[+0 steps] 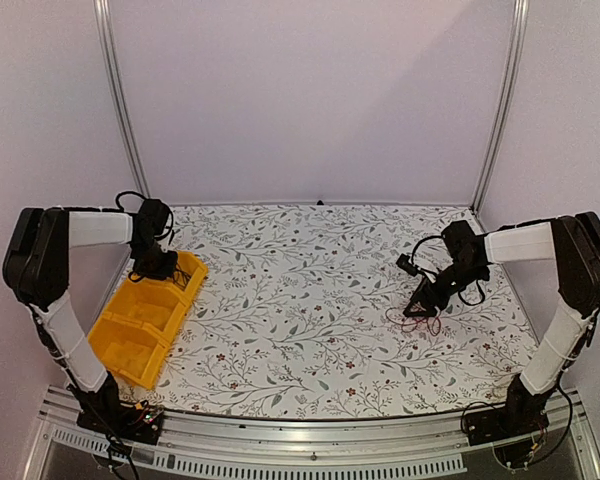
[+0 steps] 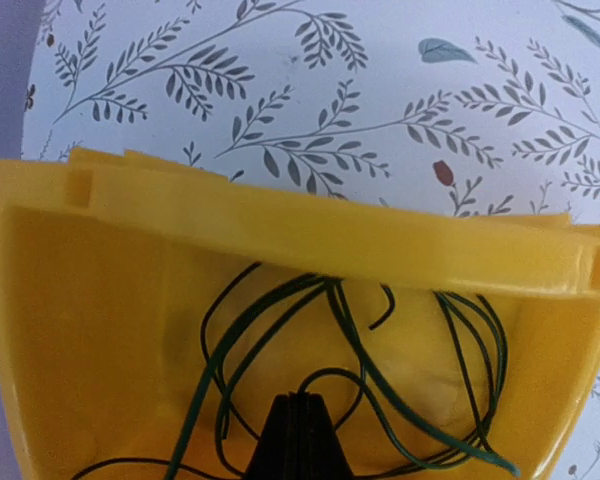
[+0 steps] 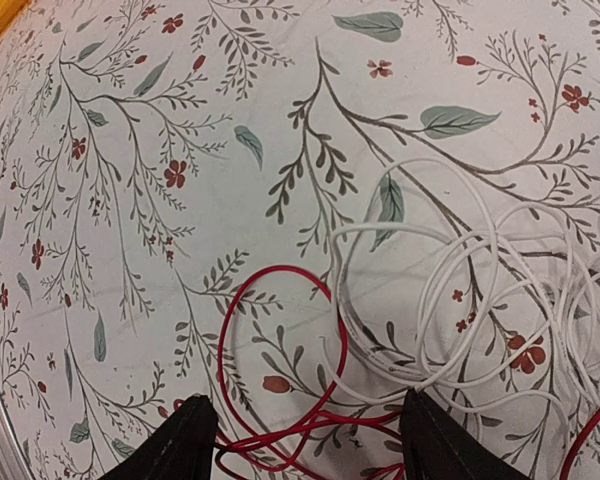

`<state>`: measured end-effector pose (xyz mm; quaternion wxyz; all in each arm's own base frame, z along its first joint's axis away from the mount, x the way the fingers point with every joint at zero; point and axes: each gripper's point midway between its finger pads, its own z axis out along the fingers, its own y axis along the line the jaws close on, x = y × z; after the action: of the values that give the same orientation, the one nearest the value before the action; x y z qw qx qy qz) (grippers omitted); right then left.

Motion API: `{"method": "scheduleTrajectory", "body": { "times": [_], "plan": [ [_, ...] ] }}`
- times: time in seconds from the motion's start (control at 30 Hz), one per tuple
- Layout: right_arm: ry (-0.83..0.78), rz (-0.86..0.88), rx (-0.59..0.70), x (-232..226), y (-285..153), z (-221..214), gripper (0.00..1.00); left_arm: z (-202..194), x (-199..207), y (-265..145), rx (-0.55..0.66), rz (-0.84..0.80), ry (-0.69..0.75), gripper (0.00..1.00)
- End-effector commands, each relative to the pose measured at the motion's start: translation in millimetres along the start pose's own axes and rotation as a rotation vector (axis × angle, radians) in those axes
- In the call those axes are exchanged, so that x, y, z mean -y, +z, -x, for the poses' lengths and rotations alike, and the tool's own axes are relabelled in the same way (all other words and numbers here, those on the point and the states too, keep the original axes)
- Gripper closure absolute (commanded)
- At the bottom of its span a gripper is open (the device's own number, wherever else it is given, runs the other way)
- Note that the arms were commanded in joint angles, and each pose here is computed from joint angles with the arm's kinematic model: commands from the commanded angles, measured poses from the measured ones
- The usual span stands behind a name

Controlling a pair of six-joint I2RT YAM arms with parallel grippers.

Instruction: Untangle the cables

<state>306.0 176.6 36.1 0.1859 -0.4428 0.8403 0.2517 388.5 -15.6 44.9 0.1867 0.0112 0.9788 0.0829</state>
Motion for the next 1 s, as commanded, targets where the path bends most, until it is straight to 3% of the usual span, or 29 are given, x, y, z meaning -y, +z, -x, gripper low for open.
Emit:
{"method": "scheduleTrajectory", "body": {
  "times": [0.0, 0.13, 0.37, 0.4, 0.43, 0.47, 0.5, 0.7, 0.8, 0.9, 0.97],
  "plan": [
    [-0.008, -0.02, 0.031, 3.0, -7.8, 14.3, 0.33, 8.9, -4.4, 11.0, -0.001, 0.036, 0.016, 1.0],
    [0.037, -0.052, 0.154, 14.4, -40.7, 43.3, 0.33, 10.7, -4.9, -5.9, 0.02, 0.038, 0.01, 0.97],
    [0.094, -0.236, 0.285, 53.2, -112.9, 65.4, 0.32, 49.5, -0.7, -86.8, 0.205, 0.014, 0.017, 0.61],
    [0.1, -0.268, 0.278, 59.0, -117.5, 64.0, 0.32, 55.1, 3.0, -98.0, 0.236, 0.006, 0.024, 0.52],
    [0.105, -0.301, 0.267, 64.9, -121.1, 62.5, 0.32, 60.8, 6.8, -110.2, 0.269, -0.002, 0.028, 0.37],
    [0.115, -0.333, 0.253, 71.5, -123.7, 59.3, 0.32, 67.0, 10.8, -123.3, 0.303, -0.019, 0.026, 0.1],
    [0.133, -0.365, 0.24, 78.5, -126.3, 55.6, 0.32, 72.4, 15.1, -136.6, 0.337, -0.035, 0.022, 0.02],
    [0.276, -0.504, 0.174, 115.6, -132.1, 24.0, 0.31, 104.7, 46.6, -211.6, 0.555, -0.134, 0.031, 0.0],
    [0.351, -0.548, 0.138, 134.0, -131.9, -2.6, 0.3, 117.6, 73.9, -244.9, 0.741, -0.23, 0.059, 0.0],
    [0.361, -0.523, 0.104, 138.3, -118.6, -13.1, 0.29, 119.2, 90.7, -253.7, 0.834, -0.345, 0.025, 0.0],
    [0.365, -0.51, 0.085, 141.5, -112.0, -16.9, 0.28, 124.0, 81.4, -243.4, 0.815, -0.3, -0.081, 0.0]
  ]
}}
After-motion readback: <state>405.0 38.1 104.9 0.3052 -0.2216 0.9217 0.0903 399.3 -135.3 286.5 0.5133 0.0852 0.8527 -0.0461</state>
